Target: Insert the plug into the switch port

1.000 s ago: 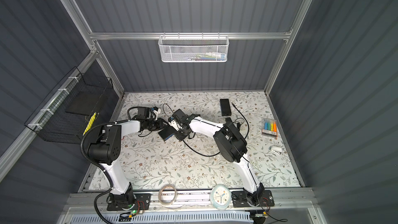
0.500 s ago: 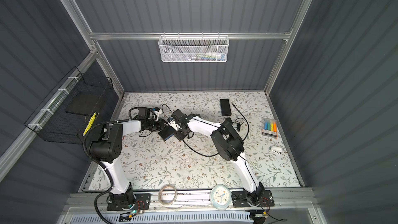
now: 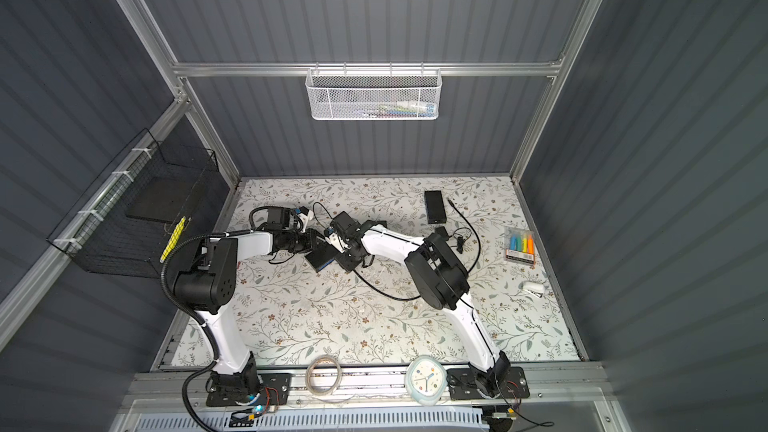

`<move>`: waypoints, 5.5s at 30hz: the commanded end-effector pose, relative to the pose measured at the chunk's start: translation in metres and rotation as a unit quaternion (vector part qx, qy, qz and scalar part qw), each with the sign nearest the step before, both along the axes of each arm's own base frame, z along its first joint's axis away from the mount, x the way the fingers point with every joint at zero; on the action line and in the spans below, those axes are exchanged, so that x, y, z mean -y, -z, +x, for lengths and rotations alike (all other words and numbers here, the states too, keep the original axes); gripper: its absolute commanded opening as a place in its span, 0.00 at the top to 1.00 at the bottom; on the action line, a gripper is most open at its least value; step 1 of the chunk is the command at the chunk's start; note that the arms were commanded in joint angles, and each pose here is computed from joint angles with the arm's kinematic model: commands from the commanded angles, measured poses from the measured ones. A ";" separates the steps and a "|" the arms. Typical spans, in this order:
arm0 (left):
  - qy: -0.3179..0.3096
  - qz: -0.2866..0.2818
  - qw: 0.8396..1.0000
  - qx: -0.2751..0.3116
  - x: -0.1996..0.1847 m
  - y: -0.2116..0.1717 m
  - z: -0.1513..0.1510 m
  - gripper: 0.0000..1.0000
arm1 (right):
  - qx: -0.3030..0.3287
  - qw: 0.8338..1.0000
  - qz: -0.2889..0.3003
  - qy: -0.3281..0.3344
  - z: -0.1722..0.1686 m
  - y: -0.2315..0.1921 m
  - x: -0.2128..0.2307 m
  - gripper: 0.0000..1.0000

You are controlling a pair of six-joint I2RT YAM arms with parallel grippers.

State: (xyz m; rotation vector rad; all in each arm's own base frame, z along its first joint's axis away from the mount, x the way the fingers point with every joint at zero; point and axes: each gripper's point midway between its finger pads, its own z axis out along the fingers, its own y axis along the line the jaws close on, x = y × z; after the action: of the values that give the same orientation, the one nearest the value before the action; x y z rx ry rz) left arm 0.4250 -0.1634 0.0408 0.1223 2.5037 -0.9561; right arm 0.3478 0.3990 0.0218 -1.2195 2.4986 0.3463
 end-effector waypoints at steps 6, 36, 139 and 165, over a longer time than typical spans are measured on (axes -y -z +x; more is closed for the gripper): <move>0.020 0.009 1.000 -0.020 0.012 0.018 -0.011 0.68 | -0.002 1.000 -0.002 -0.002 -0.001 -0.001 -0.006 1.00; 0.042 -0.008 0.997 -0.068 0.034 0.052 -0.040 0.69 | 0.029 0.998 0.046 0.025 0.031 -0.029 -0.040 1.00; 0.066 -0.061 0.990 -0.110 0.071 0.083 -0.076 0.70 | 0.085 0.980 0.166 0.076 0.075 -0.096 -0.098 1.00; -0.013 -0.031 0.999 0.042 0.013 -0.036 0.034 0.38 | 0.108 0.988 0.104 0.025 0.023 -0.088 -0.023 0.56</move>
State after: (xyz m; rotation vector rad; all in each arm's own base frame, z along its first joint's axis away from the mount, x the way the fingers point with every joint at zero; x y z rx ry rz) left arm 0.4513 -0.1823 0.0479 0.0906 2.3985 -1.0435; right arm 0.3638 0.4185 0.0674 -1.0594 2.3905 0.4013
